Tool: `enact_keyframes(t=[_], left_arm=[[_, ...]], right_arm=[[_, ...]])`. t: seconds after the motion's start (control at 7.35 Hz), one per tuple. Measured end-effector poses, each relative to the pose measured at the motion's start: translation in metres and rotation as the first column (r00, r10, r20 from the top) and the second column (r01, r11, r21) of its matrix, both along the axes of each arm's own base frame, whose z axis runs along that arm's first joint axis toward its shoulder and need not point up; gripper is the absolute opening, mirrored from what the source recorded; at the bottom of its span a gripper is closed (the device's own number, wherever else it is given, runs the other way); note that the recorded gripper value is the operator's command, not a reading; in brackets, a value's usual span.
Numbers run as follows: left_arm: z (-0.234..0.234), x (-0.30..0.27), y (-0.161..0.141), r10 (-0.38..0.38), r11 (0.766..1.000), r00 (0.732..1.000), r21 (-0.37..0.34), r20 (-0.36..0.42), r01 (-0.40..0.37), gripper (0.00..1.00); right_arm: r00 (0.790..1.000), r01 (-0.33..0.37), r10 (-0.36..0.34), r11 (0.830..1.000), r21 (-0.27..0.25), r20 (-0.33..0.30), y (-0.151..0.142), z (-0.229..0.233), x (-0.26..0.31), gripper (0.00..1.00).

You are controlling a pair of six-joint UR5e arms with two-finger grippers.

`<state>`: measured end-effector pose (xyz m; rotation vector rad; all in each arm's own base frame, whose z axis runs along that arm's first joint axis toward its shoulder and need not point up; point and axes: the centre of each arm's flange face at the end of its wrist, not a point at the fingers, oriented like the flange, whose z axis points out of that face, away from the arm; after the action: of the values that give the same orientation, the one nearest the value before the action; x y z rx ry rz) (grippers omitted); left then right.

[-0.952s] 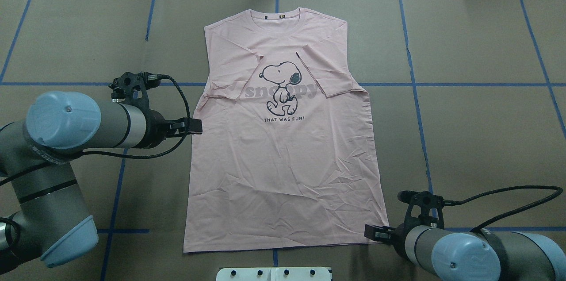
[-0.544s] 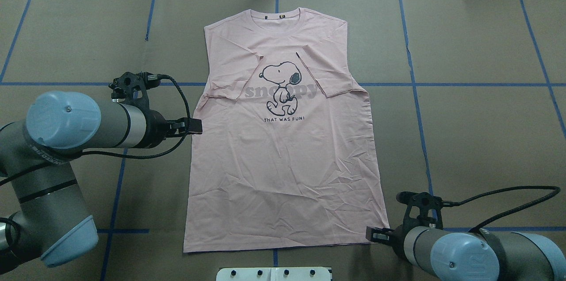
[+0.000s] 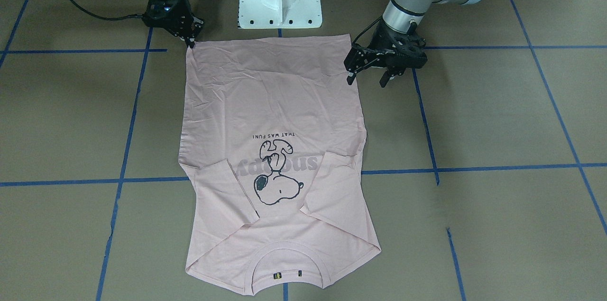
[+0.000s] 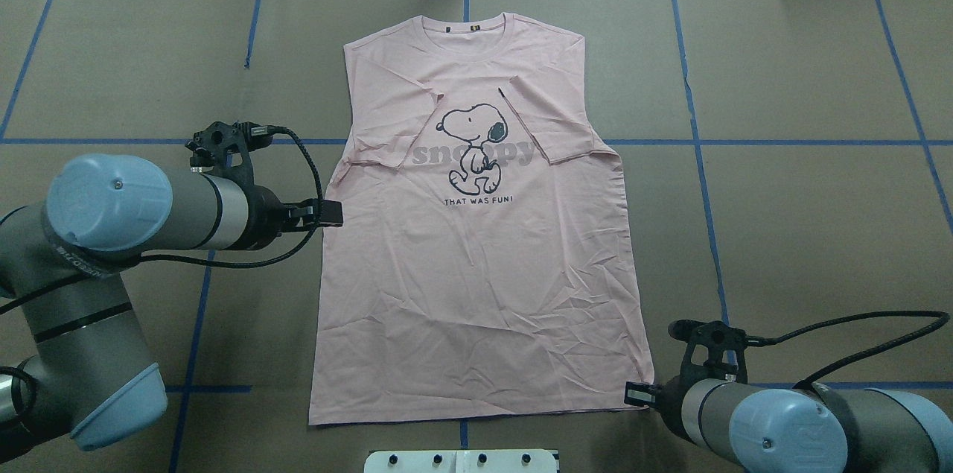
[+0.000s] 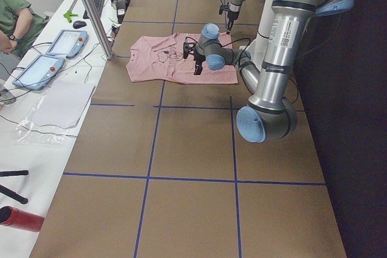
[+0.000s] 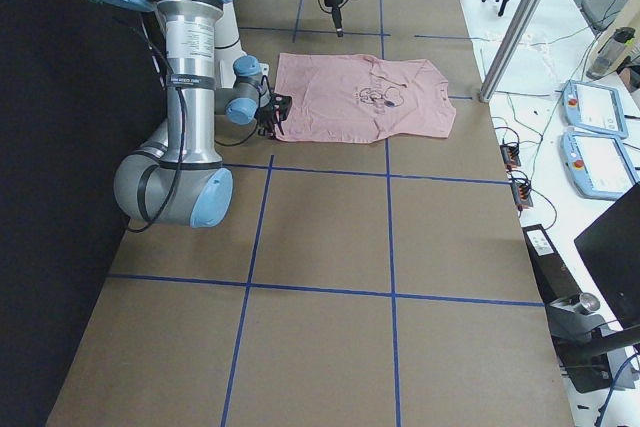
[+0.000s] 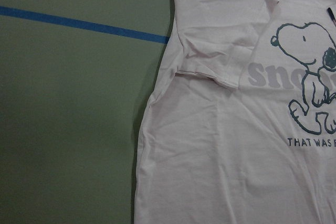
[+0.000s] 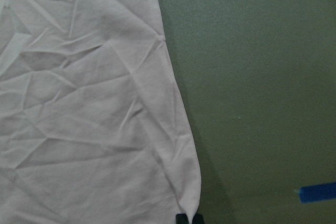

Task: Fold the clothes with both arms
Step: 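Move both grippers down to the hem corners nearest the robot, then grasp both hem corners with the left and right grippers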

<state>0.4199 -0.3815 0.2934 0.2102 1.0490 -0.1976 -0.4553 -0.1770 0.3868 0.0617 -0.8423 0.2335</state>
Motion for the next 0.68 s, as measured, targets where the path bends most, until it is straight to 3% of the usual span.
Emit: enact_keyframes(t=[0.27, 0.68], left_arm=[[0.019, 0.007, 0.015, -0.024, 0.995, 1.0, -0.101, 0.007, 0.024, 1.0], [0.041, 0.051, 0.1, -0.025, 0.952, 0.998, -0.303, 0.062, 0.043, 0.99]], right_arm=[[1.0, -0.006, 0.006, 1.0, 0.002, 0.028, -0.003, -0.013, 0.007, 0.0], [0.999, -0.016, 0.016, 1.0, 0.005, 0.045, -0.006, -0.021, 0.009, 0.0]])
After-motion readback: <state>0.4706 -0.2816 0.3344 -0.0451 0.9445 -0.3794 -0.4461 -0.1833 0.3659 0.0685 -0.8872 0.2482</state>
